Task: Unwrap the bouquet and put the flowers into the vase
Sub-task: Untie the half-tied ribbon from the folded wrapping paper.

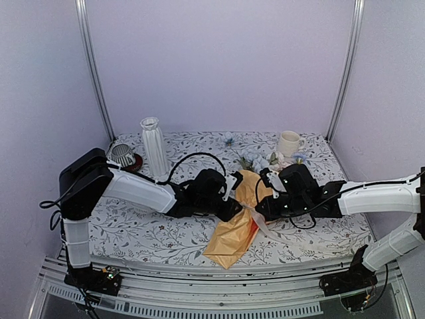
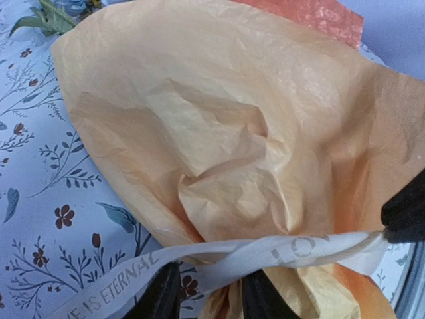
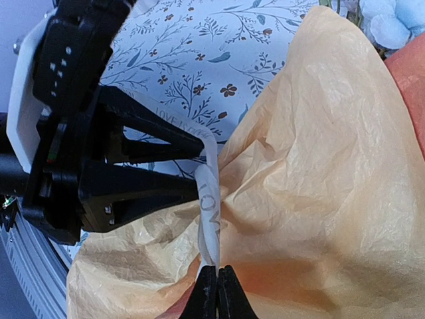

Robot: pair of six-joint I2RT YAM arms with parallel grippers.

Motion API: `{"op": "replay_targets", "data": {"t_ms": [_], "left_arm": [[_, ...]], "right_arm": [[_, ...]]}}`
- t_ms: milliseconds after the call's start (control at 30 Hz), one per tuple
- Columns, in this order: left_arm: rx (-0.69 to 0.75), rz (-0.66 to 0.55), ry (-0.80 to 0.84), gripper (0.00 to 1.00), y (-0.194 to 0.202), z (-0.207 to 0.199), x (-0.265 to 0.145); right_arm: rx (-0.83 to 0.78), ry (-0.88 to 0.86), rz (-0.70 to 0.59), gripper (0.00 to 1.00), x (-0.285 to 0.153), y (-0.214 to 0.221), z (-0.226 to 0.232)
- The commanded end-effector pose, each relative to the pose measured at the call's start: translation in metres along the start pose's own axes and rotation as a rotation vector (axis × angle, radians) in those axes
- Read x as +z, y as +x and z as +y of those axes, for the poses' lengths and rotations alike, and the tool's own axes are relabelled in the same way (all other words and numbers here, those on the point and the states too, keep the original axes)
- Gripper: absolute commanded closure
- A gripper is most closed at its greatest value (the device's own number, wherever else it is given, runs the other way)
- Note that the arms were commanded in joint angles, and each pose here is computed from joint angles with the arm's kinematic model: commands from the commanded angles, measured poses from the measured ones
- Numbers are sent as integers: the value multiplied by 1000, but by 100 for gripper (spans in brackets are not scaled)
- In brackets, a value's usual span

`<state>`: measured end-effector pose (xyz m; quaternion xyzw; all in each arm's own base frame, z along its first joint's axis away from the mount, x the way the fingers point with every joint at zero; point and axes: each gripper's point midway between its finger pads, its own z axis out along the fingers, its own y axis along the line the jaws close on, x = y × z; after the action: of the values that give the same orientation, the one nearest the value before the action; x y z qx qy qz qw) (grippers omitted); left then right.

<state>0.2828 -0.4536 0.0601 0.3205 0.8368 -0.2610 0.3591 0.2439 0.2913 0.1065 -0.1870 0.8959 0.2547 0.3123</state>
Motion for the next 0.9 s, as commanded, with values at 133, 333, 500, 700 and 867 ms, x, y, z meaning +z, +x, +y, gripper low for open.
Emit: {"op": "replay_targets", "data": {"t_ms": [133, 333, 500, 700, 867], "left_arm": [[-79, -36, -67, 68, -10, 29, -13], [-96, -61, -84, 69, -15, 35, -25], [-109, -67, -85, 69, -13, 38, -29], [-103, -88, -59, 66, -17, 33, -36], [-87, -102, -26, 60, -20, 27, -44]], "right_arm": [[26, -14, -3, 94, -10, 13, -3], [49, -20, 13, 94, -16, 28, -8], [58, -11, 35, 93, -17, 38, -12], [53, -17, 28, 90, -21, 35, -10], [28, -45, -4, 86, -29, 24, -3]]}}
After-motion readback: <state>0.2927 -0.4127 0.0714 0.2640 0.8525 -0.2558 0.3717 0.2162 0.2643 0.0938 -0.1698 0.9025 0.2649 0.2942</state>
